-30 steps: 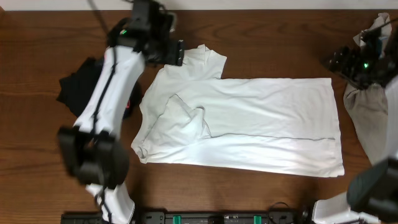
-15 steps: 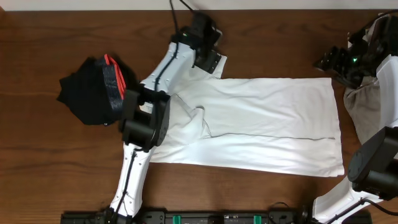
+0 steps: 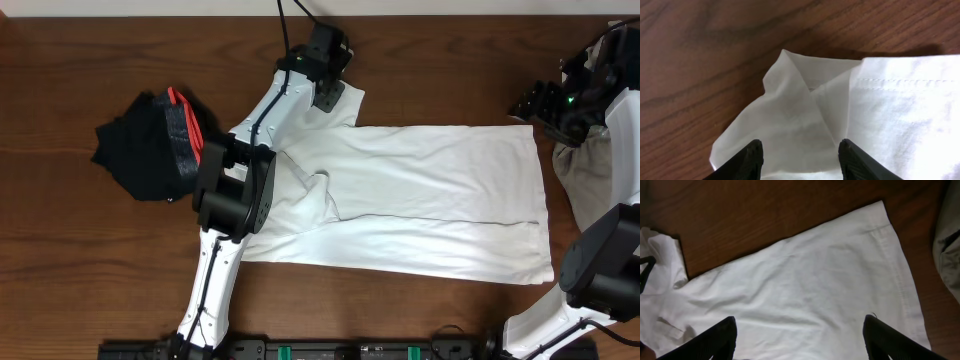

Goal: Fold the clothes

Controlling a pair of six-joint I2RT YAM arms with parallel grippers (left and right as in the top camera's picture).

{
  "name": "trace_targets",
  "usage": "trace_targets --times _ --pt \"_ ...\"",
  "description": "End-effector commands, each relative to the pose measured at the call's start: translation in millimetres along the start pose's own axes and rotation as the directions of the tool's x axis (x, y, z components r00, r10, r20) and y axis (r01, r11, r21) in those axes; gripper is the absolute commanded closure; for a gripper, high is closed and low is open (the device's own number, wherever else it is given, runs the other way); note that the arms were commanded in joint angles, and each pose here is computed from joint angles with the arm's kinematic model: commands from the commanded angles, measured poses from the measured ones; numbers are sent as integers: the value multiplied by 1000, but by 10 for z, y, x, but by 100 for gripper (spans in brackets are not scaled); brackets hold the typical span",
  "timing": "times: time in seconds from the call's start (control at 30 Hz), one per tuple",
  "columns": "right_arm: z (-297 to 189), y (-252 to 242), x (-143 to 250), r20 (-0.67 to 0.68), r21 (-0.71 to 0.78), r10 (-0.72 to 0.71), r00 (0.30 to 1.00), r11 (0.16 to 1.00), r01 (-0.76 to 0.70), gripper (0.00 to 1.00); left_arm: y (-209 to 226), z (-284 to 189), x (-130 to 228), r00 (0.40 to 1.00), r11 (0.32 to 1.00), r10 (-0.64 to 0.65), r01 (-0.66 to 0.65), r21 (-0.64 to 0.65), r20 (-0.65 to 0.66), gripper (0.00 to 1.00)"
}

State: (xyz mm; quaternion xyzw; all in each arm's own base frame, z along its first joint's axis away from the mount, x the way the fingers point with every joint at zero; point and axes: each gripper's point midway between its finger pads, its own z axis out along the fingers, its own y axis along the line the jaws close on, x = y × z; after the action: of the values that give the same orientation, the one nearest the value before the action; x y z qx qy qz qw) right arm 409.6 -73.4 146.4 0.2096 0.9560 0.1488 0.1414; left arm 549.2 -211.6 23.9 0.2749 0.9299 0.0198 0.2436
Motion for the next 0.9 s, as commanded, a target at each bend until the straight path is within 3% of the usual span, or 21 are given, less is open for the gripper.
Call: trace_targets --times 0.0,0.1,0.27,0.33,0.4,0.57,0.7,0.83,0.87 --pt "-64 55 -48 21 2 -34 999 999 34 22 42 26 -1 1000 1000 6 -6 -13 -3 48" --pt "-63 53 -36 17 2 -33 999 999 33 23 35 33 11 1000 1000 6 -6 -9 -5 46" --pt "-64 49 -25 12 3 -31 999 1000 31 24 33 35 17 1000 1000 6 -6 -9 -7 63" --pt "-63 48 -12 7 4 -30 1000 1000 30 25 7 37 34 1000 1000 4 -4 4 -13 63" --pt "-63 47 -2 3 4 -28 1000 1000 28 25 -53 42 63 1000 999 6 -5 33 -22 56" --pt "-63 46 0 2 4 -28 1000 1000 28 25 -75 70 99 999 999 7 -6 39 -33 57" --pt "-63 43 16 -4 5 -26 1000 1000 26 25 -90 114 139 999 999 5 -3 42 -45 70" --pt "-64 41 18 -5 6 -25 1000 1000 25 26 -108 157 206 998 999 0 3 47 -69 94" --pt "-64 41 23 -7 6 -25 1000 1000 25 26 -110 154 219 997 999 0 3 48 -74 94"
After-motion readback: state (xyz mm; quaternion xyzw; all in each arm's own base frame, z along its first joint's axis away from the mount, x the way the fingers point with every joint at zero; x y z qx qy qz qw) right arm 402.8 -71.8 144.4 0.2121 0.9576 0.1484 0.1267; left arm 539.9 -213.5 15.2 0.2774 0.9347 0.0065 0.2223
